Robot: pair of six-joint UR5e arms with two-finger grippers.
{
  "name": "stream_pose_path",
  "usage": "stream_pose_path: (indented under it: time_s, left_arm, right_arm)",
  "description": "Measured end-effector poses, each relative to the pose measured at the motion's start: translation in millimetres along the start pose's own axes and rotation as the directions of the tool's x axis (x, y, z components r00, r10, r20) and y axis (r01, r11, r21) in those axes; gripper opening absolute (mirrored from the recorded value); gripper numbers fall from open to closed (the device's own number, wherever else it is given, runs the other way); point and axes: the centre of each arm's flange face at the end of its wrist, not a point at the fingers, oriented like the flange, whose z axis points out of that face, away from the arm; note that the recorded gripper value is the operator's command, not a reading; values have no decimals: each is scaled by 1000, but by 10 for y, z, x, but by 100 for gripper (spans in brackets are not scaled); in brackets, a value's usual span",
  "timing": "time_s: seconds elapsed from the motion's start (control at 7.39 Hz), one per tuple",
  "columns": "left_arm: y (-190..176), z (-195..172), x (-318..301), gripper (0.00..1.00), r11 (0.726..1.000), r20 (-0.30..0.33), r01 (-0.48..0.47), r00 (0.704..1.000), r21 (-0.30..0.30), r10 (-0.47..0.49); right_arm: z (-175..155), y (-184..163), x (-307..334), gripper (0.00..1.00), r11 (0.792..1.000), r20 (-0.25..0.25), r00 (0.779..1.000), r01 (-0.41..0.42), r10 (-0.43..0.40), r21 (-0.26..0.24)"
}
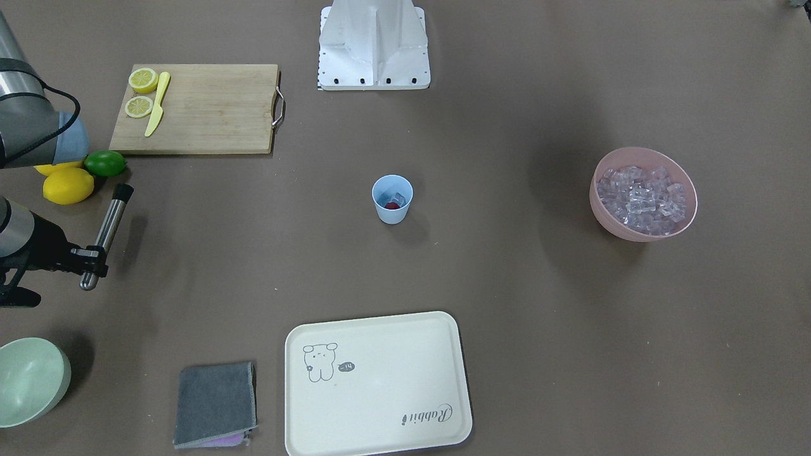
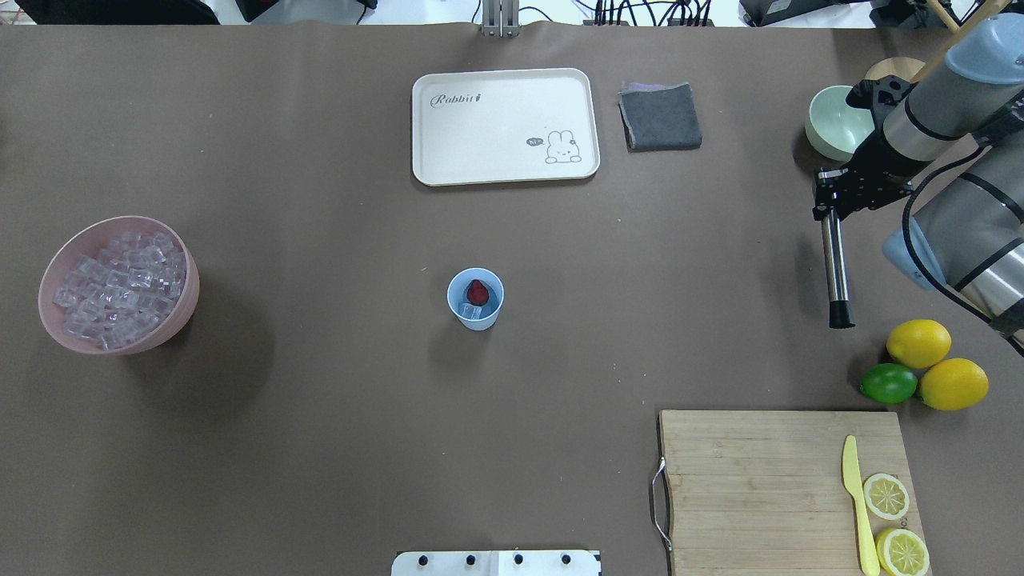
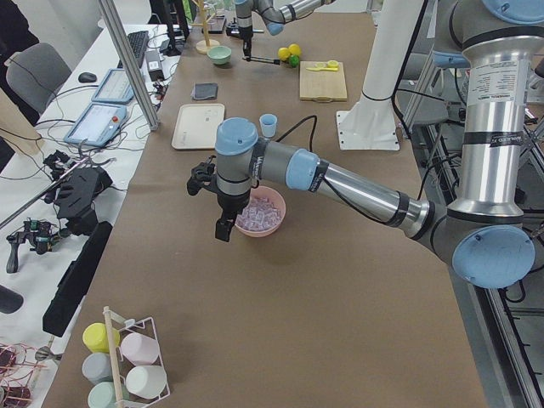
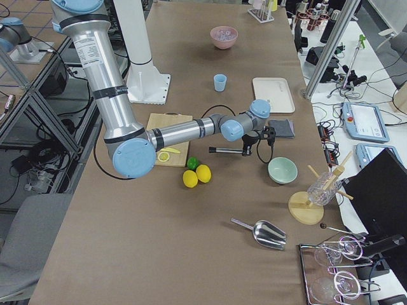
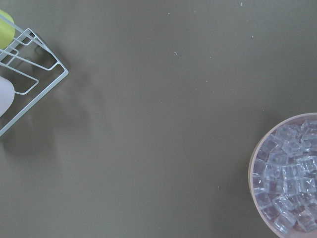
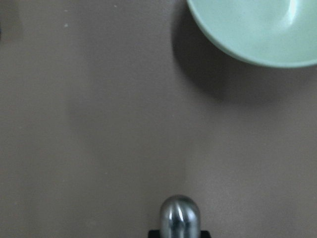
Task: Mash ice and strawberries in cup
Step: 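Lower the rod onto the table and open the right gripper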
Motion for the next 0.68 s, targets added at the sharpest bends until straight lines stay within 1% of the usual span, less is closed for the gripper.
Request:
stream_pose_path:
  time_s: [0.14, 0.27, 0.54, 0.68]
  left_arm:
    - [2, -14, -1, 97, 1000, 1, 0, 1000, 3, 0]
    - [2, -23, -1, 97, 1000, 1, 0, 1000, 5, 0]
    - [2, -31, -3, 97, 1000, 1, 0, 1000, 7, 0]
    - [2, -33, -3, 97, 1000, 1, 0, 1000, 7, 0]
  right_arm:
    - [129, -40, 93, 0, 999, -6, 1000, -14, 13, -30]
    - [225, -66, 157, 0, 999, -13, 1000, -24, 24, -49]
    - [343, -67, 207, 0, 997, -20, 999, -33, 32, -71]
    - [374, -58, 205, 88, 997, -22, 999, -33, 32, -76]
